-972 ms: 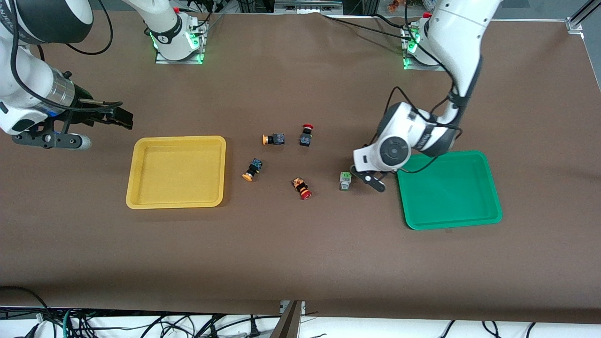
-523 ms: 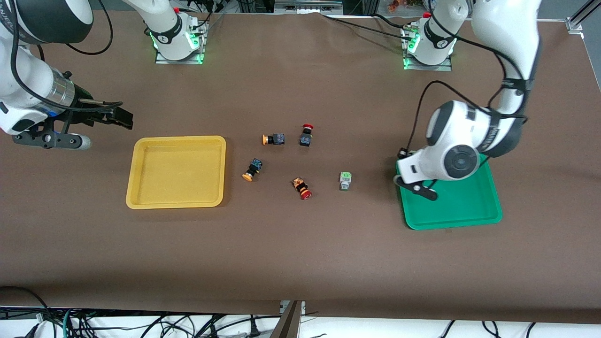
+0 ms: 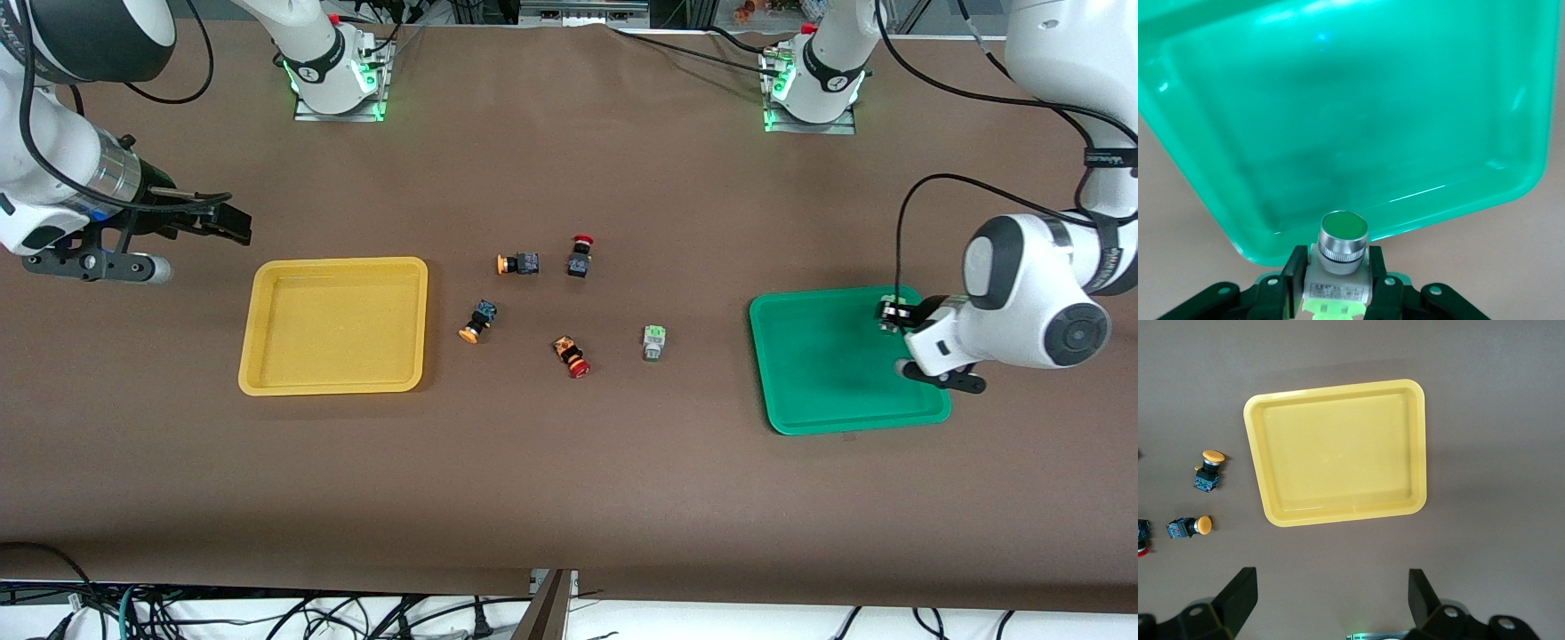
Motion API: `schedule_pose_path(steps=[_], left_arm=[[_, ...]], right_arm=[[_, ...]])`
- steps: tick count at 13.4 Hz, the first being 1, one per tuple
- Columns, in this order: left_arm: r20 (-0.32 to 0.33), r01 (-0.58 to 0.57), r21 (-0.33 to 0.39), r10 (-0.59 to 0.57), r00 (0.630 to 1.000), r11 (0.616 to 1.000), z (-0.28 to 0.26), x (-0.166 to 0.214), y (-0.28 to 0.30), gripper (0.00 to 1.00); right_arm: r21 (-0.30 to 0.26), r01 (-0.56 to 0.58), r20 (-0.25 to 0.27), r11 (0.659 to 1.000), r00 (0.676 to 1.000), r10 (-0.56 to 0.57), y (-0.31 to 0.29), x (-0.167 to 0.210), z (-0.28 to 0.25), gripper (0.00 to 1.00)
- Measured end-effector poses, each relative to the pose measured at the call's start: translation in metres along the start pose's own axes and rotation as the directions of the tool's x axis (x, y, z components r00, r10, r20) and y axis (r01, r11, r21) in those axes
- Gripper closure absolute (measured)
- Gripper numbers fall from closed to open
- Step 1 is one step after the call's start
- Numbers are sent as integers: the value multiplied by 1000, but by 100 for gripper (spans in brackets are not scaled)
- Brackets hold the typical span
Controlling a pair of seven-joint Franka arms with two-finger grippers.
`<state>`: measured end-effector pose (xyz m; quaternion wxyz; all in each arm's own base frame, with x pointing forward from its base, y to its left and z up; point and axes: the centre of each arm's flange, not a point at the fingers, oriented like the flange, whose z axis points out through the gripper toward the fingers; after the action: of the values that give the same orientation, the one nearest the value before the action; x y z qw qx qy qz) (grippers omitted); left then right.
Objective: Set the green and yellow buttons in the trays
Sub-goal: 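Carry the green button into the green tray and release it, then reach the right gripper to a yellow button while the left gripper withdraws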
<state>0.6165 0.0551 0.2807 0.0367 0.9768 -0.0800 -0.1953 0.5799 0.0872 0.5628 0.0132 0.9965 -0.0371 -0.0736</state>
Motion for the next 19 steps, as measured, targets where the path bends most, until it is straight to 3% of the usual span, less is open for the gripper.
schedule_pose_path(steps=[5, 10, 14, 19], left_arm=[[20, 38, -55, -37, 999, 998, 69, 1, -83, 59], [27, 43, -63, -42, 999, 997, 87, 5, -89, 59], [23, 47, -64, -45, 999, 997, 96, 9, -92, 59], [13, 36, -70, -35, 999, 997, 91, 18, -71, 59]], right_arm=[[0, 0, 0, 1000, 1000, 0, 0, 0, 0, 0], [-6, 6, 11, 1000, 1000, -6, -3, 3, 7, 0], [-37, 63, 69, 997, 996, -60, -52, 16, 52, 0], [-48, -174, 69, 984, 982, 177, -160, 28, 137, 0]])
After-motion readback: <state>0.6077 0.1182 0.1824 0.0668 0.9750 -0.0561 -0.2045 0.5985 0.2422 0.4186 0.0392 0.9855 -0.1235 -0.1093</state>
